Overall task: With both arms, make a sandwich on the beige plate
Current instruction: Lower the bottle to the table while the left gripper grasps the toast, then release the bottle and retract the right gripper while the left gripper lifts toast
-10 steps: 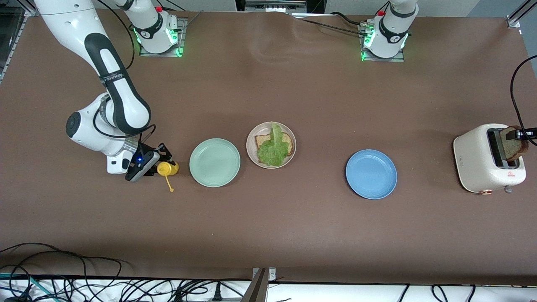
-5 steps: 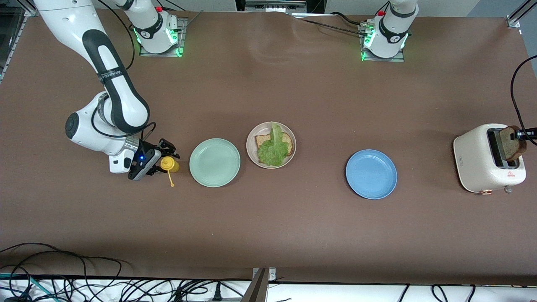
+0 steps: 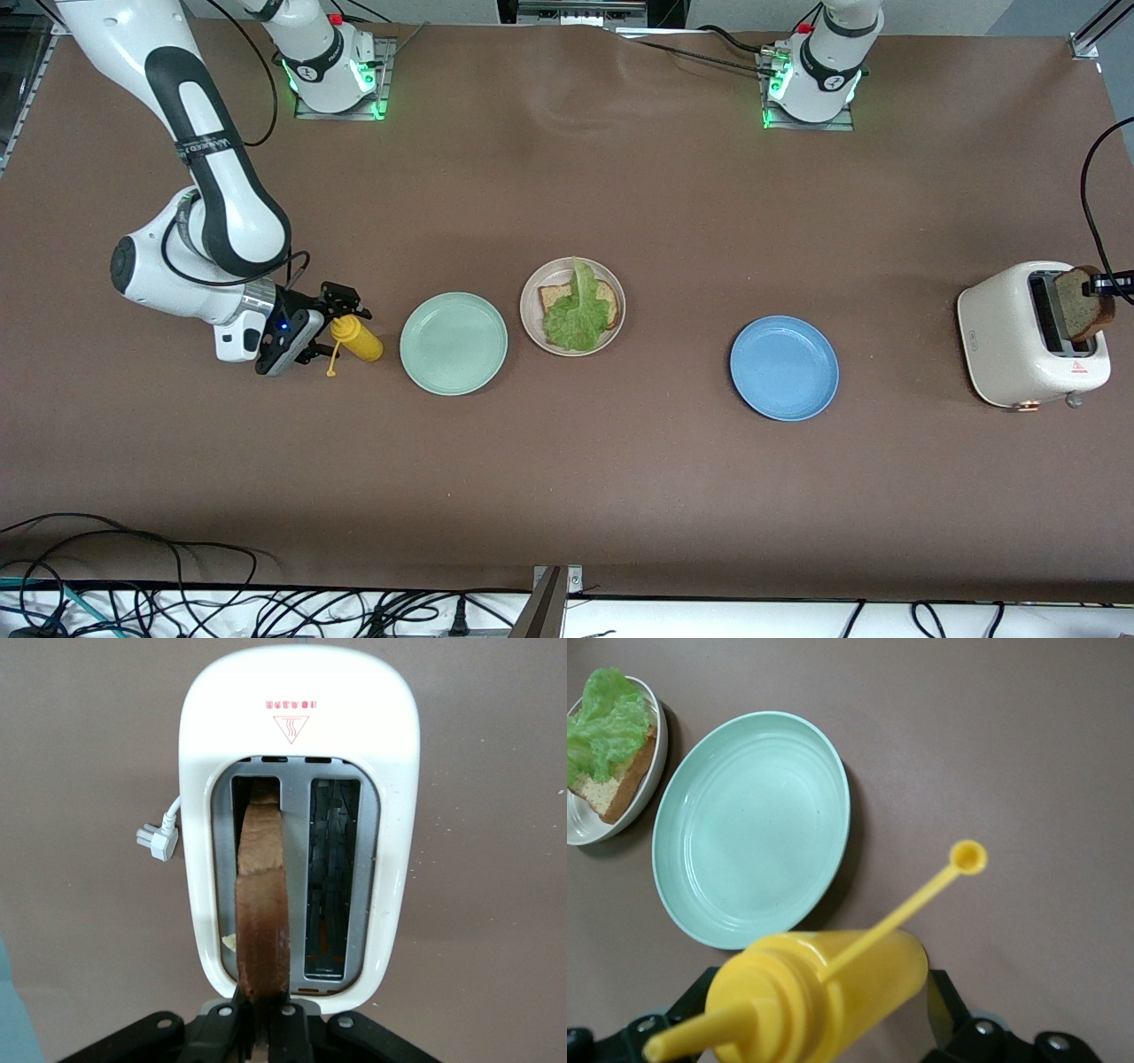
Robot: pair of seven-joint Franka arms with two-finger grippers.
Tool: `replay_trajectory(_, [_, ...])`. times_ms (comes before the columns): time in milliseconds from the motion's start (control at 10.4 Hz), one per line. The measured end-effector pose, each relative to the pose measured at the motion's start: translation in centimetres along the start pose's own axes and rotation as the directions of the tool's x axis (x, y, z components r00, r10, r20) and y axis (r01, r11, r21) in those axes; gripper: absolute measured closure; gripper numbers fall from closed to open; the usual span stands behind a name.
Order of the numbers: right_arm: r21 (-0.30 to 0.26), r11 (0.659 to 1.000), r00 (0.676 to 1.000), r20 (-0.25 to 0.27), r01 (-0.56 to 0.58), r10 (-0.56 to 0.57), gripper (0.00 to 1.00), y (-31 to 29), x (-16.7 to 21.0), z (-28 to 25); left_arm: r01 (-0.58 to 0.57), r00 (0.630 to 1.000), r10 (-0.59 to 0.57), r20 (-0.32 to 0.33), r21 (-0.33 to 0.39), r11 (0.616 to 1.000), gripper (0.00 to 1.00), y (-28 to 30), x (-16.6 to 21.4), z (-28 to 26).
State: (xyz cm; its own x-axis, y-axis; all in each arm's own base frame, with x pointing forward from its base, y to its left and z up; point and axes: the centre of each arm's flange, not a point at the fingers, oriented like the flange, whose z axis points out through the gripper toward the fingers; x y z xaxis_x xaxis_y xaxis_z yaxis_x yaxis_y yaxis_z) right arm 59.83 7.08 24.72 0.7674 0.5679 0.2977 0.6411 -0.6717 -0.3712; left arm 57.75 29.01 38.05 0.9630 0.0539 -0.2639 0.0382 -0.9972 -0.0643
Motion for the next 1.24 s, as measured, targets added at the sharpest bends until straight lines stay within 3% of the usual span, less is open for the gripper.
replay_trajectory(287, [-0.004, 0.992, 0.991, 0.048, -0.128, 0.128, 0.0, -1.0, 0.4, -2.6, 0.015, 1.0, -0.016, -0.012, -0.047, 0.999, 0.91, 0.5, -0.8, -1.7])
replay_trajectory(574, [-0.079, 0.956, 0.948, 0.125, -0.283, 0.292, 0.0, -3.4, 1.4, -7.1, 0.022, 0.998, -0.024, -0.053, -0.027, 0.999, 0.91, 0.8, -2.8, -5.9])
replay_trajectory(766, [-0.12, 0.937, 0.931, 0.129, -0.328, 0.342, 0.0, -2.3, 0.8, -10.6, 0.022, 0.997, -0.024, -0.073, -0.028, 0.999, 0.91, 1.6, -4.1, -8.8])
replay_trajectory(862, [-0.135, 0.924, 0.916, 0.141, -0.358, 0.375, 0.0, -1.2, 0.3, -12.6, 0.022, 0.996, -0.028, -0.086, -0.066, 0.998, 0.91, 2.2, -4.7, -10.2])
replay_trajectory(1245, [-0.361, 0.797, 0.799, 0.188, -0.485, 0.571, 0.0, -1.2, 1.9, -18.7, 0.038, 0.993, -0.058, -0.099, -0.196, 0.98, 0.91, 4.3, -6.8, -15.6])
